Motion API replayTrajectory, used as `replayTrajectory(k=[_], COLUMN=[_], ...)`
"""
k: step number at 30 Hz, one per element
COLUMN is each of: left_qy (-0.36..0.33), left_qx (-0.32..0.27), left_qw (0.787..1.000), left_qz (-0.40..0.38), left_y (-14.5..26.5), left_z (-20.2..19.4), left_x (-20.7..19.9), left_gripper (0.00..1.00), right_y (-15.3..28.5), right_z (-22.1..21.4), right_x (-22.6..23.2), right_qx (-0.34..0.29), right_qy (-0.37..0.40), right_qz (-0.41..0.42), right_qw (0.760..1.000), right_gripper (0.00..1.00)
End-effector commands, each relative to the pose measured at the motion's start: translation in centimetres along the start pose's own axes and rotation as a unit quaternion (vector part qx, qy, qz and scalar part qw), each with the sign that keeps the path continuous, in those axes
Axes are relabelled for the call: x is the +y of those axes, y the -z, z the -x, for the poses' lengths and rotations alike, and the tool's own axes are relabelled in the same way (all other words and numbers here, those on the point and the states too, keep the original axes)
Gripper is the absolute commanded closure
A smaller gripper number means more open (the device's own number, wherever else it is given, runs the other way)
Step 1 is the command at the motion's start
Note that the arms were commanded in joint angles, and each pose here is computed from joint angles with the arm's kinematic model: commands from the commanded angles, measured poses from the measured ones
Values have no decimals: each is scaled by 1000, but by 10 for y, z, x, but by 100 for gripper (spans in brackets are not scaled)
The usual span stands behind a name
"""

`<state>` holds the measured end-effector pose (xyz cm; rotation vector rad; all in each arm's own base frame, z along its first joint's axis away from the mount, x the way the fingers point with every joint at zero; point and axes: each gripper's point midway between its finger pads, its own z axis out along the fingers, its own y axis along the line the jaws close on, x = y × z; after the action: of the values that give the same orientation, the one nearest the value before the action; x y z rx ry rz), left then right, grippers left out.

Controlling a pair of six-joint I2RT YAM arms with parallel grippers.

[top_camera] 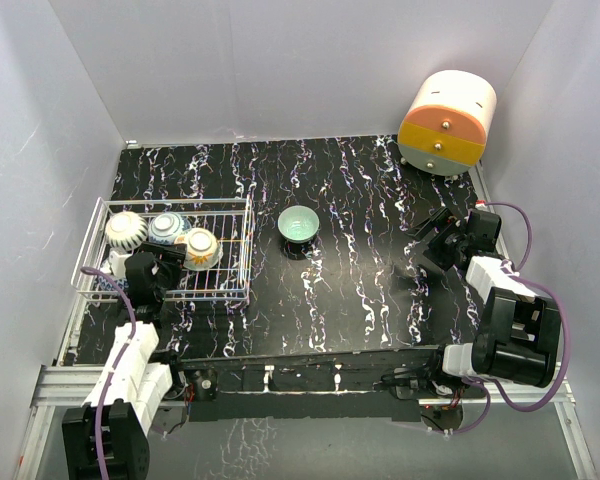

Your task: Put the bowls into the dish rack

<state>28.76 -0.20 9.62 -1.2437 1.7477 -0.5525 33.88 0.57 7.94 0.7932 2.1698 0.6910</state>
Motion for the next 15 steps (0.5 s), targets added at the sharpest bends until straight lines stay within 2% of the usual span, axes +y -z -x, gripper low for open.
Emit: replayTrajectory(k=[1, 5, 12, 15], left_qy=[-52, -90, -166, -192], left_qx=[29, 36, 62, 75], left_qw=[998, 995, 982, 978], left_qz=[30, 35, 62, 40], left_y=[11, 19, 25, 21], left_z=[0, 10, 16, 17], left_x=[-4, -21, -25, -42], left_gripper=[30, 27, 20, 19], right_y=[-1, -3, -5, -6], right_z=[9, 9, 8, 8], right_x=[7, 7, 6, 7], right_qx=[-20, -20, -17, -17], right_qy=[17, 16, 12, 12], right_qz=[13, 13, 16, 16], right_qw=[1000, 1000, 1000, 1000], right_gripper=[13, 13, 13, 13])
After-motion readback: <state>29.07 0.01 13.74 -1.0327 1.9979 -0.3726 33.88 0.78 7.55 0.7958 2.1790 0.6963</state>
